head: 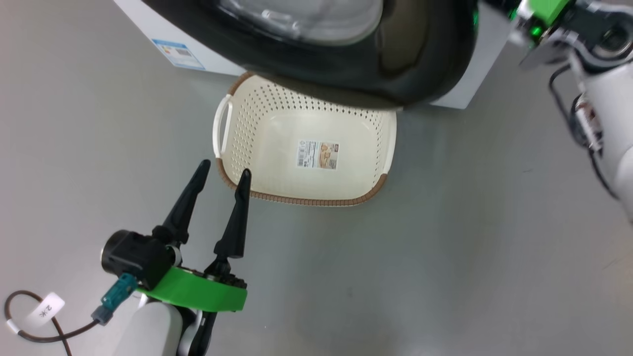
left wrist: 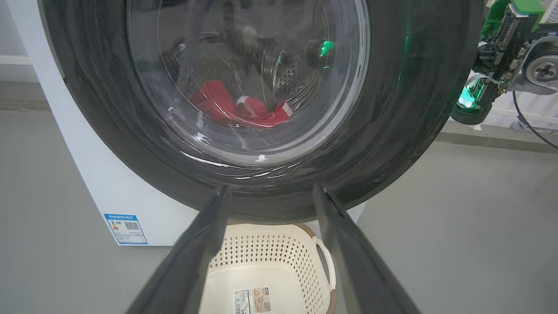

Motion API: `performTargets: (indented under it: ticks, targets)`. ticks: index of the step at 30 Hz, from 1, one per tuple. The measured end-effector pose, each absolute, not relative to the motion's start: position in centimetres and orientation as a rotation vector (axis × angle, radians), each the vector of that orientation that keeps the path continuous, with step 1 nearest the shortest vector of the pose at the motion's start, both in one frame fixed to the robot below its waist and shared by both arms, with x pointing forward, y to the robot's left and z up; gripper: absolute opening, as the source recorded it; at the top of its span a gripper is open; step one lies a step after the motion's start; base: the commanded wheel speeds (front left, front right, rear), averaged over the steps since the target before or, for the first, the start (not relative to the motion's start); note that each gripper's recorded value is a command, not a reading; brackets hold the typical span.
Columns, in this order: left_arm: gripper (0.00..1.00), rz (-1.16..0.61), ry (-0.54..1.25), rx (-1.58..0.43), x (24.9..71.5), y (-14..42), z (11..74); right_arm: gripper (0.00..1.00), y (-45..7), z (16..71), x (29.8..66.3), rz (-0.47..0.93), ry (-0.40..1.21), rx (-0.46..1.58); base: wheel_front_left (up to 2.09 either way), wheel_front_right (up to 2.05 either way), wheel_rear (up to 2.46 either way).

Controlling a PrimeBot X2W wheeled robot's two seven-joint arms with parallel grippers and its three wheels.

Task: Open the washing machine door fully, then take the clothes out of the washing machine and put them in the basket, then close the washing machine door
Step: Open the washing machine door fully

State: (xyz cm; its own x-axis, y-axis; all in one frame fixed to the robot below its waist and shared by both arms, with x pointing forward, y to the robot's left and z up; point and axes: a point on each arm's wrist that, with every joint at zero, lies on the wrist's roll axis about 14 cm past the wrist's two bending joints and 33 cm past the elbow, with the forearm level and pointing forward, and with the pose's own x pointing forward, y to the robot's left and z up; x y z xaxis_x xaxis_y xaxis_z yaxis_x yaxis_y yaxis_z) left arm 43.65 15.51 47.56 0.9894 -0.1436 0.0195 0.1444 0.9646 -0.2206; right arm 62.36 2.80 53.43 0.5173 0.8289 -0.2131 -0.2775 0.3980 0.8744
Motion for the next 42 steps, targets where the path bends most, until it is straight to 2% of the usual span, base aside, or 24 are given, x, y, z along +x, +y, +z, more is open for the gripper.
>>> performTargets:
  ticks: [21, 42]
  targets:
    - [1.0, -0.089, -0.007, -0.219, 39.3, 16.7, 48.5, 0.0, 6.6, 52.8, 51.5, 0.979, 0.84, 0.771, 0.0, 0.0, 0.0]
    - [1.0, 0.048, -0.025, -0.208, 34.5, 20.2, 49.2, 0.0, 14.3, 54.9, 41.9, 1.274, 0.903, 0.712, 0.0, 0.0, 0.0]
